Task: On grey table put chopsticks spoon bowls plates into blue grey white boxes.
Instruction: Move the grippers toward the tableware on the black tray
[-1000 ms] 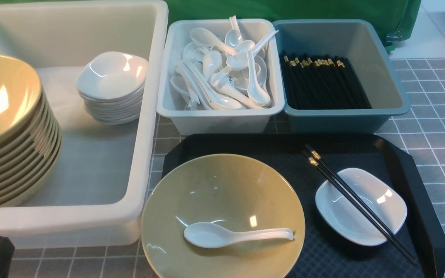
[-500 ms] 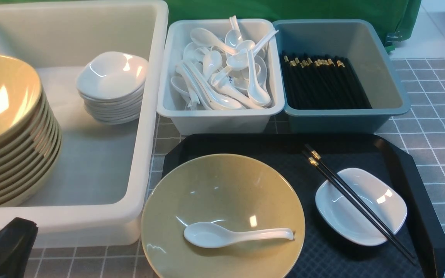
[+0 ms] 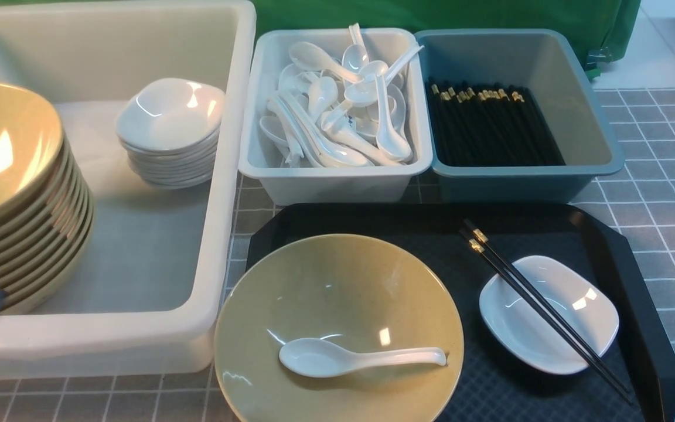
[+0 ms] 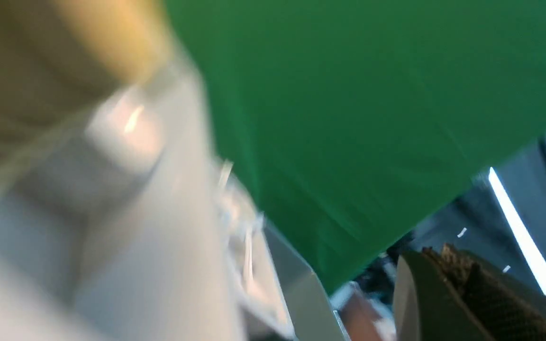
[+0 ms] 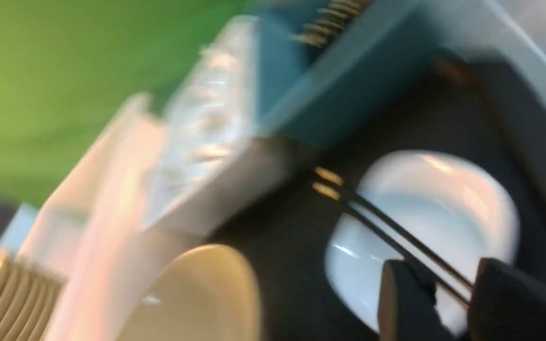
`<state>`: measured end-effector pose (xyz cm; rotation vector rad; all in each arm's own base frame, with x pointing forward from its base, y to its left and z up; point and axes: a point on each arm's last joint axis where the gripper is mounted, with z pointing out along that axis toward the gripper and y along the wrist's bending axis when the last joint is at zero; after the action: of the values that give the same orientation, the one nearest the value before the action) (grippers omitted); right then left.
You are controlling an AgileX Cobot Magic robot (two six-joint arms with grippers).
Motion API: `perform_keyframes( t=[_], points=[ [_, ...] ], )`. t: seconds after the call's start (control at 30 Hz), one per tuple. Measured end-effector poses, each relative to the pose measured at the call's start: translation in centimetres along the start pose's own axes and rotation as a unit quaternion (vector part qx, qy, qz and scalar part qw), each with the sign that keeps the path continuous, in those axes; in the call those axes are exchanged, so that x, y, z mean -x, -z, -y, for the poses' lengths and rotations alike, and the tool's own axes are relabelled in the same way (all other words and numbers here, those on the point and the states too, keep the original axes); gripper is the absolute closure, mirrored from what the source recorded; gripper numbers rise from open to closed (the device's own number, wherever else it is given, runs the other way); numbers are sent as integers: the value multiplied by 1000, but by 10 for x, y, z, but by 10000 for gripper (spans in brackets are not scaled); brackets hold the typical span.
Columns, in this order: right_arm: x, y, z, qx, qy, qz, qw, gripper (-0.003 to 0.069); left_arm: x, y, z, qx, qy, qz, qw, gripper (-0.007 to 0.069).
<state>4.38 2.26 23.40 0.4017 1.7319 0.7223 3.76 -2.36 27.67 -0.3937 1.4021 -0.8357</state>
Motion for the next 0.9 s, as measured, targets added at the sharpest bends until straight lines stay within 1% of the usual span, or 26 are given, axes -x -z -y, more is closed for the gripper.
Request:
perform_keyframes(
  t=[0.1, 0.13, 0.2, 0.23, 0.27, 0.33, 0.37, 0.4, 0.43, 0.5, 0.53, 0.57, 0.6, 0.63, 0.67, 0.77, 0.8, 0.83, 0.87, 0.9],
  points=[
    [31, -1, -27, 1, 106, -21, 994, 522, 18, -13, 20, 1, -112, -32, 993, 636],
    [33, -3, -28, -4, 113, -30, 993, 527, 19, -14, 21, 2, -118, -36, 992, 636],
    [61, -16, -52, -9, 221, -101, 970, 603, 32, -35, 35, 8, -202, -113, 973, 636],
    [60, -19, -51, -12, 226, -114, 967, 603, 32, -37, 33, 13, -206, -119, 971, 636],
    [76, -32, -64, -10, 274, -174, 946, 624, 39, -52, 40, 19, -256, -190, 948, 636],
    [89, -44, -75, -5, 316, -238, 918, 625, 47, -63, 47, 23, -294, -260, 919, 636],
    [95, -52, -78, -3, 333, -275, 902, 625, 51, -72, 46, 34, -316, -305, 898, 636],
    [96, -56, -77, -4, 333, -287, 898, 625, 52, -73, 46, 36, -319, -312, 894, 636],
    [102, -68, -80, -2, 346, -331, 878, 625, 57, -81, 46, 48, -335, -361, 869, 636],
    [108, -85, -82, -2, 365, -381, 849, 625, 64, -94, 47, 68, -341, -419, 838, 636],
    [109, -88, -83, -2, 368, -389, 845, 625, 65, -96, 47, 72, -341, -428, 834, 636],
    [109, -97, -83, -2, 376, -406, 833, 625, 64, -104, 45, 78, -341, -456, 818, 636],
    [107, -103, -82, -2, 384, -423, 821, 625, 64, -110, 46, 81, -340, -471, 810, 636],
    [104, -111, -83, -2, 403, -445, 799, 625, 59, -120, 44, 81, -344, -501, 790, 636],
    [102, -116, -83, -4, 410, -457, 789, 625, 56, -124, 46, 73, -349, -515, 780, 636],
    [88, -134, -84, -13, 442, -499, 745, 624, 36, -146, 50, 48, -377, -571, 727, 636],
    [78, -142, -83, -16, 456, -517, 724, 624, 27, -153, 55, 31, -390, -586, 710, 636],
    [78, -142, -83, -16, 456, -517, 724, 624, 23, -156, 56, 27, -395, -591, 702, 636],
    [68, -151, -83, -13, 465, -535, 705, 624, 11, -166, 63, 9, -414, -605, 680, 636],
    [60, -158, -83, -9, 469, -545, 695, 624, 3, -175, 71, -7, -431, -611, 664, 636]
  ],
)
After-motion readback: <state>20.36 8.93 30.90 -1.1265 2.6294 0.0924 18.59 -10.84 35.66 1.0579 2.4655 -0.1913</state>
